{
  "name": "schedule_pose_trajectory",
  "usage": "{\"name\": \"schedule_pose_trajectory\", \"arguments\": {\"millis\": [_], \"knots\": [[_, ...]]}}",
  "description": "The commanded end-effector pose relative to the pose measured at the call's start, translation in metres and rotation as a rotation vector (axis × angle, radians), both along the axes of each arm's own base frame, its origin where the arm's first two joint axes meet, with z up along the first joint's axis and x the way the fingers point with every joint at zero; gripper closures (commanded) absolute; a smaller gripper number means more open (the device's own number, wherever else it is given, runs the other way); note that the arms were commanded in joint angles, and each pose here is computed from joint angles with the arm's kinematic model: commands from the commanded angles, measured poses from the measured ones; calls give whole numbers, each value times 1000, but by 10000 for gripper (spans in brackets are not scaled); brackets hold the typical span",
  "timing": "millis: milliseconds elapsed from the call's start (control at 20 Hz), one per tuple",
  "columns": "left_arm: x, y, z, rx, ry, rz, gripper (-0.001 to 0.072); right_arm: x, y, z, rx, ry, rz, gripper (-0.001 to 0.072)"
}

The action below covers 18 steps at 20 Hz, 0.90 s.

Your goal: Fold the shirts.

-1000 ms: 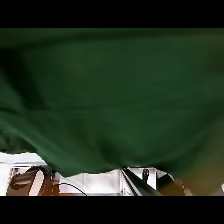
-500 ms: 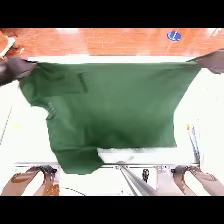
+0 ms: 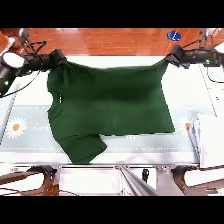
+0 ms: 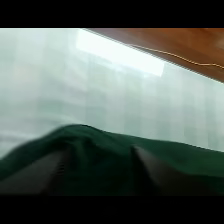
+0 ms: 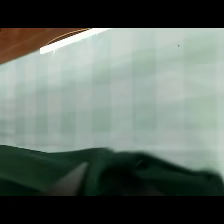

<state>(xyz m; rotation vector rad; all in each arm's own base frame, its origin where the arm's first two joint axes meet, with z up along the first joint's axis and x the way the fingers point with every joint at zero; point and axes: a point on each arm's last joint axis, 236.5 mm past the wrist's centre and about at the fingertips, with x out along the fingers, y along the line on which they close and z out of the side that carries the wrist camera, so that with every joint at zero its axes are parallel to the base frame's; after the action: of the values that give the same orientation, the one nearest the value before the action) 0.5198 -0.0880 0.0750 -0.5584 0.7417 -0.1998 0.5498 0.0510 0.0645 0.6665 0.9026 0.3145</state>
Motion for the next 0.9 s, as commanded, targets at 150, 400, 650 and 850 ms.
{"name": "schedule_pose_trajectory", "arguments": {"millis": [150, 400, 650, 850], "knots": [[-74, 67, -49, 28, 406, -122, 200, -9, -55, -1, 66, 108, 12, 300], [-211, 132, -98, 18, 698, -35, 200, -105, -114, -14, -85, 249, 7, 300], [-302, 107, -151, -216, 776, 51, 200, -201, -67, -74, -25, 300, -65, 299], [-332, 81, -161, -334, 876, 27, 201, -242, -44, -93, 15, 324, -96, 300]]}}
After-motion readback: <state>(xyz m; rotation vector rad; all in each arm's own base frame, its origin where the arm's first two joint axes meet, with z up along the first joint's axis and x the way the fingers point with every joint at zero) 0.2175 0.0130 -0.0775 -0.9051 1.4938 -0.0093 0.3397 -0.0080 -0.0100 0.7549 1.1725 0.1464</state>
